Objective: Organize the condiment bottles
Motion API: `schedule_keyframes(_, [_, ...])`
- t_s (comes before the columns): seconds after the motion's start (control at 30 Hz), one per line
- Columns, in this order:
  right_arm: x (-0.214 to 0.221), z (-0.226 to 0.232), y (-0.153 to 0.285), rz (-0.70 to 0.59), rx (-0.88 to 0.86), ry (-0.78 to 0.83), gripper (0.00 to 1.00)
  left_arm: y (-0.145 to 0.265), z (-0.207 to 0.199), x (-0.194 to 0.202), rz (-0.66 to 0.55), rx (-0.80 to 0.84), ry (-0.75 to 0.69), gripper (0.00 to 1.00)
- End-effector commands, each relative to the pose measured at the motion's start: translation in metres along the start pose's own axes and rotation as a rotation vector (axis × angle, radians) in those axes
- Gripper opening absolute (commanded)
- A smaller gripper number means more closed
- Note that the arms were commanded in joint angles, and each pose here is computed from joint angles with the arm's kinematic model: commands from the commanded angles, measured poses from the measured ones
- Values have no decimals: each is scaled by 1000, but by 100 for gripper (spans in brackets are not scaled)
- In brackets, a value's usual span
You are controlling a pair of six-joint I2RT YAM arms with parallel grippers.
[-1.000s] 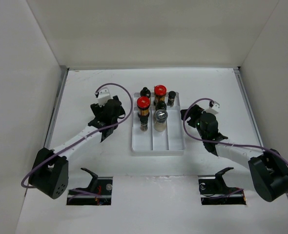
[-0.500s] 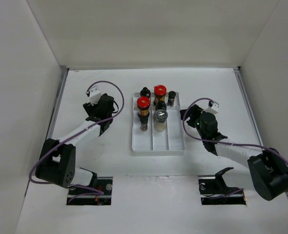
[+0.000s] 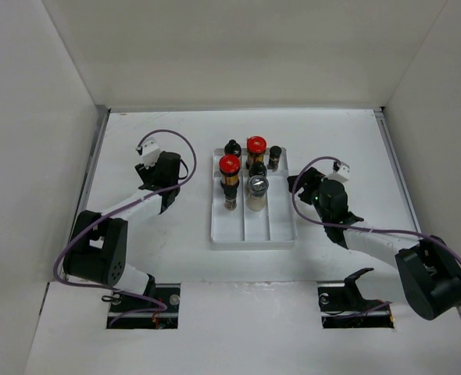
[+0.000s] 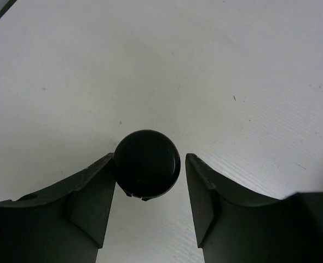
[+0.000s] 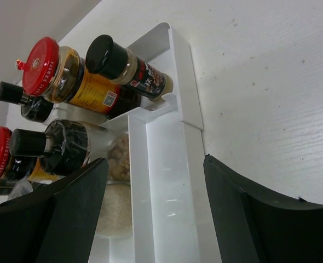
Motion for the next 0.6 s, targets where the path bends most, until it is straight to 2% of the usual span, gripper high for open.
schedule_keyframes(0.0, [-20, 20, -3, -70, -68, -20, 77, -2, -17, -26, -70, 40, 80, 48])
schedule_keyframes(0.23, [-20, 20, -4, -67, -70, -20, 77, 4, -14, -27, -73, 49, 78, 32])
schedule_keyframes(0.37, [-20, 20, -4, -67, -70, -20, 77, 19, -17, -28, -74, 89, 73, 30])
schedule_keyframes(0.57, [-20, 20, -2, -69, -71, -22, 77, 71, -29, -26, -24, 248, 41, 30])
Point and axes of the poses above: each gripper's point midway between its finger pads, its own y axis back along the fingers, its own z axis along the line the jaws close on, x = y × z, the point moved 6 cm from there along y, back along the fingers, and after that the axes turned 9 degrees about y, right-handed, at the moved point
